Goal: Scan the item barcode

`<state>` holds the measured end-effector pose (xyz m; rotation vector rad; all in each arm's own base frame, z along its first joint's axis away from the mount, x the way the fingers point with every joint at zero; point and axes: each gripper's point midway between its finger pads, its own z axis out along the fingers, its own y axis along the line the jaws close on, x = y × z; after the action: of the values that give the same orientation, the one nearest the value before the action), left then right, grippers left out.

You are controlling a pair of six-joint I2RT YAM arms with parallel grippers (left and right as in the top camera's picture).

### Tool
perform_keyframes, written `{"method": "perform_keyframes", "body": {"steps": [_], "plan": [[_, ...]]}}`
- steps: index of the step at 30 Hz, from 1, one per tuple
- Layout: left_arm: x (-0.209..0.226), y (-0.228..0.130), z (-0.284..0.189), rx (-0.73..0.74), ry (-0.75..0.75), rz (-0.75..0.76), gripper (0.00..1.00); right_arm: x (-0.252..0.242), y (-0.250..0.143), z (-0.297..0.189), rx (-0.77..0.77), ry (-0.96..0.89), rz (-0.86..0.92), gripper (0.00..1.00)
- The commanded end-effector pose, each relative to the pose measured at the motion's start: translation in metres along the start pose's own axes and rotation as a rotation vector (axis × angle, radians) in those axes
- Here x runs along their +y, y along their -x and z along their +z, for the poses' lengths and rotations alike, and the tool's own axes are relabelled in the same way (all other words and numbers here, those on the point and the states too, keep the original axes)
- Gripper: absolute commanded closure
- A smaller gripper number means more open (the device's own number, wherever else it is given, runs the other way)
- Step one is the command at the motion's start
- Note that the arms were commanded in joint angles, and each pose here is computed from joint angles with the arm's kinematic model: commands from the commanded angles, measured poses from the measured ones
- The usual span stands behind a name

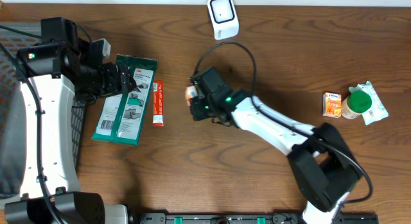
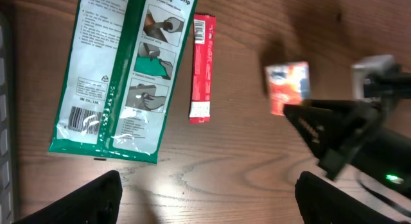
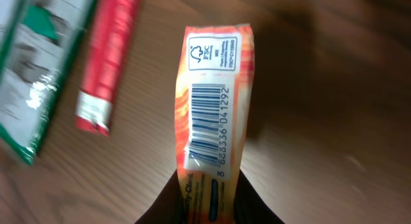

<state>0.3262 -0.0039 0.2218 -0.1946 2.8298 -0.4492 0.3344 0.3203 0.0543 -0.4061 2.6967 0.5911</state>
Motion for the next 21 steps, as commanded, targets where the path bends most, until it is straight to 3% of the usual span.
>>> {"method": "perform_keyframes", "body": {"steps": [1,6,8,9,10,13,21], "plan": [[-0.002,-0.001,-0.004,-0.010,-0.005,-0.002,0.13,-0.022,-0.008,-0.009,0.053,-0.050,0.045,0.87],[-0.002,-0.001,-0.004,-0.010,-0.005,-0.002,0.13,-0.049,-0.035,-0.005,0.148,-0.108,0.092,0.88],[-0.002,-0.001,-0.004,-0.010,-0.005,-0.002,0.13,-0.055,-0.041,-0.004,0.161,-0.117,0.100,0.83],[-0.002,-0.001,-0.004,-0.010,-0.005,-0.002,0.13,-0.058,-0.043,-0.003,0.165,-0.125,0.103,0.77],[-0.002,-0.001,-0.004,-0.010,-0.005,-0.002,0.13,-0.062,-0.046,-0.003,0.168,-0.138,0.106,0.61],[-0.002,-0.001,-0.004,-0.010,-0.005,-0.002,0.13,-0.076,-0.049,-0.005,0.180,-0.190,0.092,0.28],[-0.002,-0.001,-0.004,-0.010,-0.005,-0.002,0.13,-0.094,-0.039,-0.025,0.196,-0.207,0.060,0.13]]}}
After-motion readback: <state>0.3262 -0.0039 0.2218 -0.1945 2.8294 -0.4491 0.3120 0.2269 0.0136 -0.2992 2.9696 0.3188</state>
